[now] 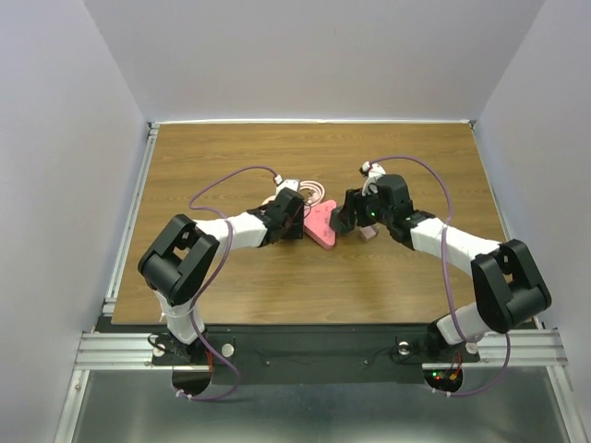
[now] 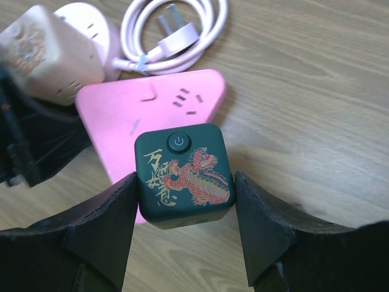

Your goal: Insert the plug

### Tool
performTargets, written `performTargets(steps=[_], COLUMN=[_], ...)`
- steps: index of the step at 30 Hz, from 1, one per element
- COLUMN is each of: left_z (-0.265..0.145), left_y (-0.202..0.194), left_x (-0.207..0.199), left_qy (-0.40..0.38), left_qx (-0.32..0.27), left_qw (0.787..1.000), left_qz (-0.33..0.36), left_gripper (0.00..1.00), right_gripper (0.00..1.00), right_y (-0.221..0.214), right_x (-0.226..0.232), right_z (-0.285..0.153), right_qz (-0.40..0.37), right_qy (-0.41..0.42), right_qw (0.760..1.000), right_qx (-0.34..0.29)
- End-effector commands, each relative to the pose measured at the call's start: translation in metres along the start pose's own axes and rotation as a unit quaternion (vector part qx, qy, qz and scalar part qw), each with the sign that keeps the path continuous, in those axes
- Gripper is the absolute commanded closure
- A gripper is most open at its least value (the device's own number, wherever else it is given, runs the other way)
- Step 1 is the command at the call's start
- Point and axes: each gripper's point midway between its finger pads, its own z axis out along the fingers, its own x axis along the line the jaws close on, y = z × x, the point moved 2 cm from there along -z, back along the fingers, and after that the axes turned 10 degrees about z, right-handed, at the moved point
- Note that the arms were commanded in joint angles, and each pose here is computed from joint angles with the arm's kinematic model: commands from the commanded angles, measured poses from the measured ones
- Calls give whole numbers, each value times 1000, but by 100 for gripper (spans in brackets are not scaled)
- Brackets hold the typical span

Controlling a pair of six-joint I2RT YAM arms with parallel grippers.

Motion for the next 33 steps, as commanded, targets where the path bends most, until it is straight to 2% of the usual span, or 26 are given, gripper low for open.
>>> performTargets(steps=[1, 9, 13, 22, 33], left_z=[3, 16, 9, -2, -26], left_y=[31, 37, 43, 57, 81], left_x=[-5, 15, 28, 4, -20], left_qy=[-7, 16, 20, -49, -127], left_qx=[-35, -29, -40, -52, -90], left_qw=[999, 999, 999, 997, 986], left_qz=[-6, -11, -20, -40, -62], left_gripper=[41, 41, 41, 41, 41], right_gripper=[99, 99, 100, 100, 100], right_y=[8, -1, 17, 38, 41], right_x=[38, 56, 60, 70, 78], right_z=[-10, -21, -38, -28, -13], right_qz=[9, -4, -58, -94, -107], right_qy=[81, 129, 130, 156, 189], right_qw=[996, 991, 988, 978, 970], right_qx=[-29, -27, -67, -104, -109])
